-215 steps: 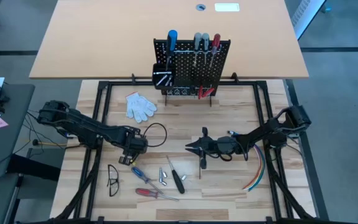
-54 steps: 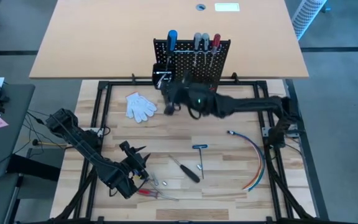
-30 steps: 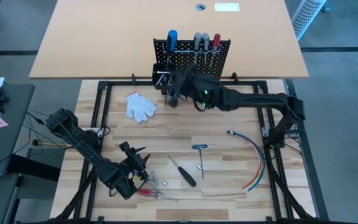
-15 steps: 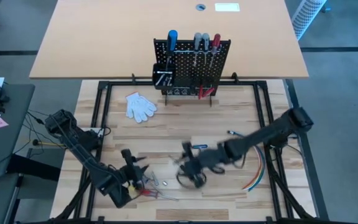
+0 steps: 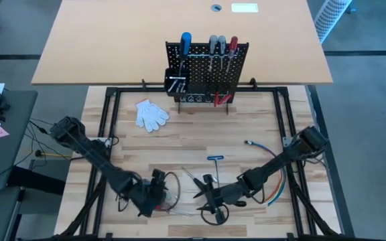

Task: Hang tools onto peg board
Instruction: Put the extension bar on the pegboard bin

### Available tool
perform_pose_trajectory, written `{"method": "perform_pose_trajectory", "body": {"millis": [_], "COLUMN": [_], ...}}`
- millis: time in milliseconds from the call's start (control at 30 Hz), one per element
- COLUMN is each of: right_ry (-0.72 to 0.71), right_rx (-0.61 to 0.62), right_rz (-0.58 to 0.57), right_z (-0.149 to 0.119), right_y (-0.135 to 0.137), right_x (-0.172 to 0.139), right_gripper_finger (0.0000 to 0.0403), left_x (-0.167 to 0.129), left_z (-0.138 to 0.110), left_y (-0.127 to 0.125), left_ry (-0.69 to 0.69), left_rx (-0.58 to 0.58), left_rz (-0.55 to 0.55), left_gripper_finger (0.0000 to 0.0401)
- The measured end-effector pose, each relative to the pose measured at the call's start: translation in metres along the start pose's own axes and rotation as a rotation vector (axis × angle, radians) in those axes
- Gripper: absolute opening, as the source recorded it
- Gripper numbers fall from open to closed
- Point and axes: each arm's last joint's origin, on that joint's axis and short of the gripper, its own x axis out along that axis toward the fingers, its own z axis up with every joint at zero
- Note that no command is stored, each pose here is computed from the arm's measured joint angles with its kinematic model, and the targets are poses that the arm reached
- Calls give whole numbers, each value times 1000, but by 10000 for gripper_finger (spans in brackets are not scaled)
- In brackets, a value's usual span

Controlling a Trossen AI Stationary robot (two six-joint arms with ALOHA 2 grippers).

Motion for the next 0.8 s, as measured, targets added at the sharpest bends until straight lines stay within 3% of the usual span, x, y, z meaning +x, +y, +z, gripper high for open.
{"method": "perform_pose_trajectory", "body": {"millis": [367,567,800], "right_ry": [-13,-14,-17], "right_rx": [6,6,7], "right_rz": [-8,-7,-8], "right_z": [1,2,2], "right_y": [-4,-3,-4], "right_x": [1,1,1], "right_gripper_finger": [214,214,214], "left_x": [22,46,60], "left_z": [1,-10,-15], "left_y": [41,37,35], "left_ry": [70,152,192], "left_rx": [128,204,184], "left_rz": [-189,-251,-256], "left_gripper_finger": [173,173,173]}}
